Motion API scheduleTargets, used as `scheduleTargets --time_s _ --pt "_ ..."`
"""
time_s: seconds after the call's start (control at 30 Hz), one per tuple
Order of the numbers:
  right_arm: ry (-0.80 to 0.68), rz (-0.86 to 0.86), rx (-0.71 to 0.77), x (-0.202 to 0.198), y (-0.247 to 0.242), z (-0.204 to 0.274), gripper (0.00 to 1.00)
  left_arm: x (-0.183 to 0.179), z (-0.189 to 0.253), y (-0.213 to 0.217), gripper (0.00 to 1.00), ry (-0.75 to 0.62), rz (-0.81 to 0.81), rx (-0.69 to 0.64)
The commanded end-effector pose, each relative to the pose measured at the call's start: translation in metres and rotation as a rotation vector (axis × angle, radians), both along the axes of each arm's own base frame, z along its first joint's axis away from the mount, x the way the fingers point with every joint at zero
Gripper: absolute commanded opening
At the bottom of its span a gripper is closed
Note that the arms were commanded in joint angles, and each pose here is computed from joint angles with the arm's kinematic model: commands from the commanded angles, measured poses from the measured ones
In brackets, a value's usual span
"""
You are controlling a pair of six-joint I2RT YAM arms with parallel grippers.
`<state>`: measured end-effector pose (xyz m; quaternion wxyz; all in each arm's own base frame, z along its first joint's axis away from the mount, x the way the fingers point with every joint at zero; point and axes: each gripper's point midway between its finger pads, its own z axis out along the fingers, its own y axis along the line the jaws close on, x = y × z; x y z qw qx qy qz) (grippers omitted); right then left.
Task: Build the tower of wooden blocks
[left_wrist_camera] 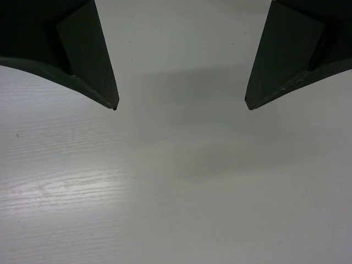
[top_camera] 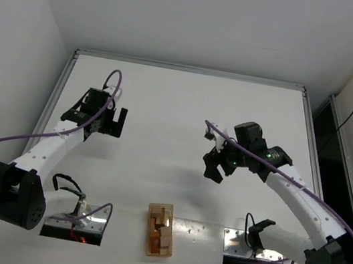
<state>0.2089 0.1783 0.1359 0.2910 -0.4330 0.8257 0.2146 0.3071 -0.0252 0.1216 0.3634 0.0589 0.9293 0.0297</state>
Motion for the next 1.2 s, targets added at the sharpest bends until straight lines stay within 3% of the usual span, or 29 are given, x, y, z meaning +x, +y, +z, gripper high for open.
scheduleTargets --time_s 0.0,0.23,0.47,0.77,1.0,1.17 --pt "-0.016 0.123 0.018 -0.011 0.021 0.005 0.70 0.002 0.012 0.007 1.00 -0.043 0.032 0.031" --pt "-0.054 0.320 -0.012 -0.048 0.048 0.002 0.70 0.007 0.016 0.024 1.00 -0.082 0.123 0.091" --pt "0.027 0.183 0.122 -0.069 0.089 0.024 0.67 0.014 0.027 0.039 1.00 -0.117 0.220 0.138" --pt "0.076 0.396 0.091 -0.125 0.111 0.002 0.67 0.019 0.026 0.051 1.00 -0.130 0.286 0.185" --pt "0.005 0.469 0.025 -0.136 0.125 -0.021 0.61 0.022 0.030 0.056 1.00 -0.146 0.290 0.200" --pt "0.048 0.362 -0.012 -0.126 0.124 -0.034 0.57 0.027 0.032 0.057 1.00 -0.166 0.299 0.201"
